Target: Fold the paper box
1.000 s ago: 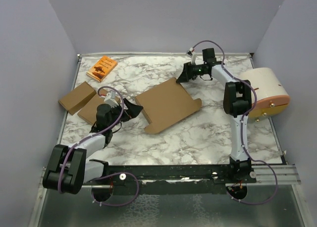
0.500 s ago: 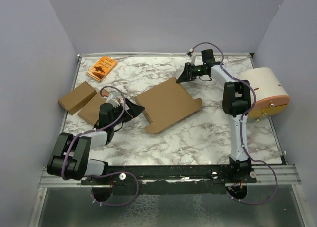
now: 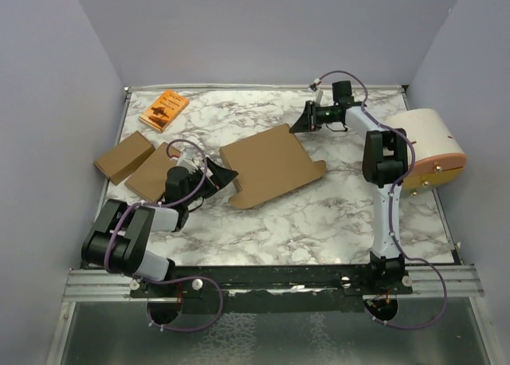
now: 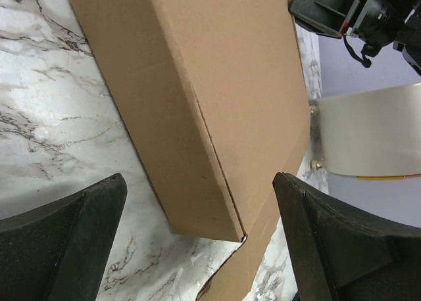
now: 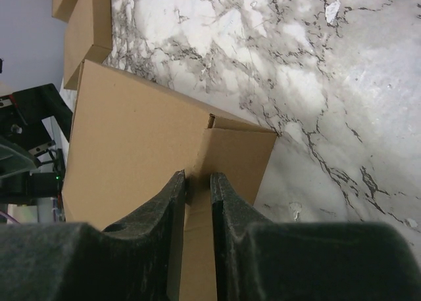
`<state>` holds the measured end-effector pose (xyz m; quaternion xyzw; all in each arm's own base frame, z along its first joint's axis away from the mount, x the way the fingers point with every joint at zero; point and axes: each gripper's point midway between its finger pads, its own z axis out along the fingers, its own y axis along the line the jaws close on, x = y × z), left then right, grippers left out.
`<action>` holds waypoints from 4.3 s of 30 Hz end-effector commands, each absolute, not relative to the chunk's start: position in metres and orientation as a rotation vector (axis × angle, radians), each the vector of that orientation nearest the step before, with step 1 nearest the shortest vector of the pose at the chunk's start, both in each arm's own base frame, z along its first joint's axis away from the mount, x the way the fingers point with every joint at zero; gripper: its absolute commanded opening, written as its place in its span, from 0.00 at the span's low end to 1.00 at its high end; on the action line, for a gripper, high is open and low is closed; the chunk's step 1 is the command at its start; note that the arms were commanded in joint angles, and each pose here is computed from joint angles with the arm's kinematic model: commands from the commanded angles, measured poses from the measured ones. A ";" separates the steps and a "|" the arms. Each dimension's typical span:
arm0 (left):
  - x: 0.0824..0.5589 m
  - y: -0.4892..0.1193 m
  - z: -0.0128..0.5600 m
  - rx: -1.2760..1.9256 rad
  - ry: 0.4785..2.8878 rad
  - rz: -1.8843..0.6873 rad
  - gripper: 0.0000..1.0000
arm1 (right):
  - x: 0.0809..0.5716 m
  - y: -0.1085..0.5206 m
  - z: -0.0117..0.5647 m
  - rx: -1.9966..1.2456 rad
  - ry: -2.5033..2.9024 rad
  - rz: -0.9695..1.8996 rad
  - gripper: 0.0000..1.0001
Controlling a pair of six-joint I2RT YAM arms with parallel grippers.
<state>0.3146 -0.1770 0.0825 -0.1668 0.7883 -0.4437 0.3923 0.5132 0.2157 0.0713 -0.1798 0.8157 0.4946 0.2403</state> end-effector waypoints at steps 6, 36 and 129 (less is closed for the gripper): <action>0.332 -0.181 0.083 -0.453 1.928 -1.110 0.99 | 0.511 0.189 0.018 -0.382 2.348 1.320 0.18; 0.345 -0.202 0.083 -0.543 1.788 -1.244 0.99 | 0.511 0.172 -0.008 -0.314 2.396 1.316 0.18; 0.400 -0.189 0.185 -1.224 1.900 -1.300 0.50 | 0.385 0.320 0.184 -1.535 0.847 -0.150 0.98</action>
